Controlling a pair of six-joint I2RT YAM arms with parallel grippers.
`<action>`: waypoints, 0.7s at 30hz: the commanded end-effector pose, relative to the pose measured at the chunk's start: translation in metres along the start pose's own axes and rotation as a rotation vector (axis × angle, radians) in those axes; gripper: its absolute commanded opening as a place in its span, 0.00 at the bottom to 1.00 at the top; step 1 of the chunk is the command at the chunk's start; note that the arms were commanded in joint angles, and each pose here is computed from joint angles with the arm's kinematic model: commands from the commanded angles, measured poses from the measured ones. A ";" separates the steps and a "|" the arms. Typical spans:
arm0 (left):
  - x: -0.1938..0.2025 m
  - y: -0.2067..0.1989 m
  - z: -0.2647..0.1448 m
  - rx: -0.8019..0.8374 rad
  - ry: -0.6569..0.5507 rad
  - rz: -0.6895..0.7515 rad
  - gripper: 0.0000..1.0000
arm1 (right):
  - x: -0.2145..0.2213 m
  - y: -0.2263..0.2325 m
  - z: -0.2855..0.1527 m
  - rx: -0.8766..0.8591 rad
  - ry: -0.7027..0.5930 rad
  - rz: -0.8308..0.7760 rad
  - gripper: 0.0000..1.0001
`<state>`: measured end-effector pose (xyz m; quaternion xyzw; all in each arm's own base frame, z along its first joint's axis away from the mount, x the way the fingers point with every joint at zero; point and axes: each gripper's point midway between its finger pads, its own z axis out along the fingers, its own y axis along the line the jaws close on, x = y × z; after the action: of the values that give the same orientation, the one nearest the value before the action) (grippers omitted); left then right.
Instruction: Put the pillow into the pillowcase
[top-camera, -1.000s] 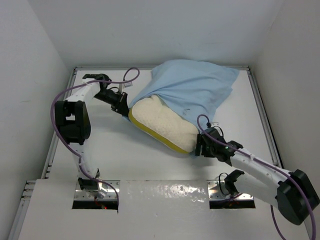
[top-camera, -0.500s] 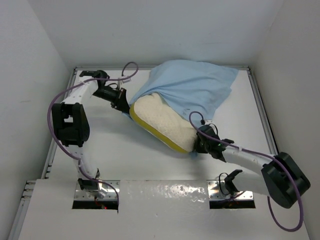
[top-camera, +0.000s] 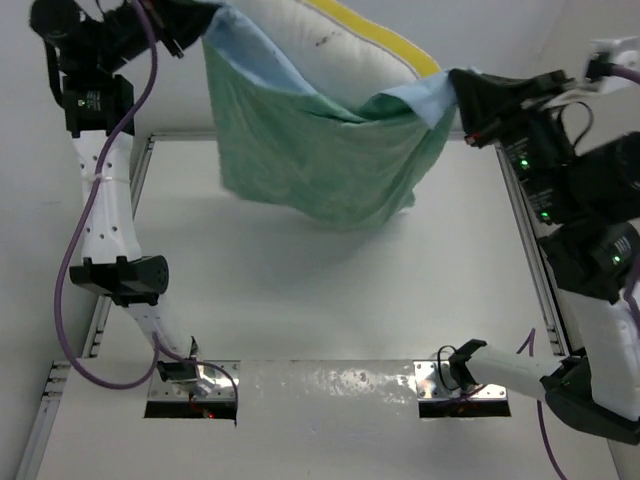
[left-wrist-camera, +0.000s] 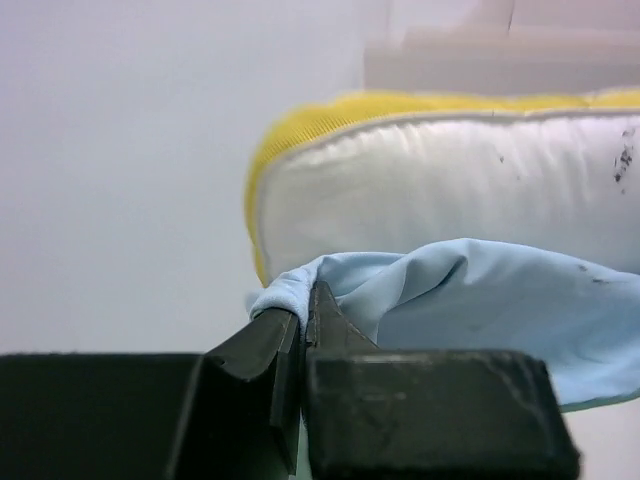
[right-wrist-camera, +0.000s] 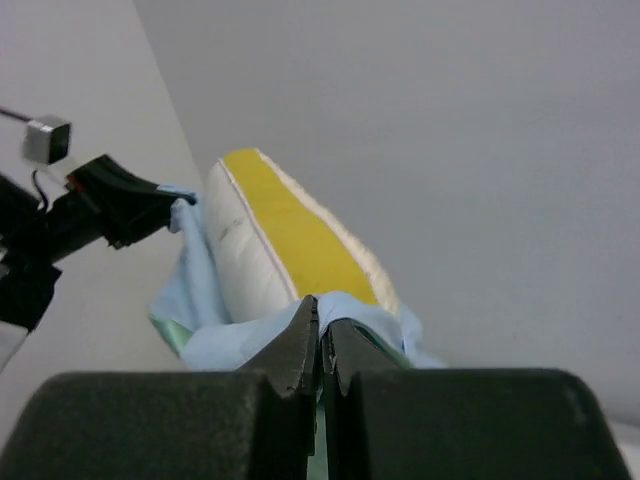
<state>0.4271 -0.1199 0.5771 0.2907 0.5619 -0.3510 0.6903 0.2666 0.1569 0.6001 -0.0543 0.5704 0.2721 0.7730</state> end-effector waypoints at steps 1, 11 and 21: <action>-0.136 -0.069 -0.019 0.050 -0.383 0.216 0.00 | 0.003 -0.005 0.006 0.010 0.007 -0.111 0.00; -0.170 -0.088 -0.032 0.049 -0.477 0.241 0.00 | -0.044 0.002 0.013 0.002 -0.089 -0.152 0.00; -0.166 -0.045 -0.029 -0.101 -0.517 0.272 0.00 | -0.085 -0.001 0.050 0.061 -0.201 -0.255 0.00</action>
<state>0.4121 -0.1086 0.6714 0.2309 0.4398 -0.3397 0.7987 0.3315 0.1831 0.6150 -0.1105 0.5902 0.1714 0.7811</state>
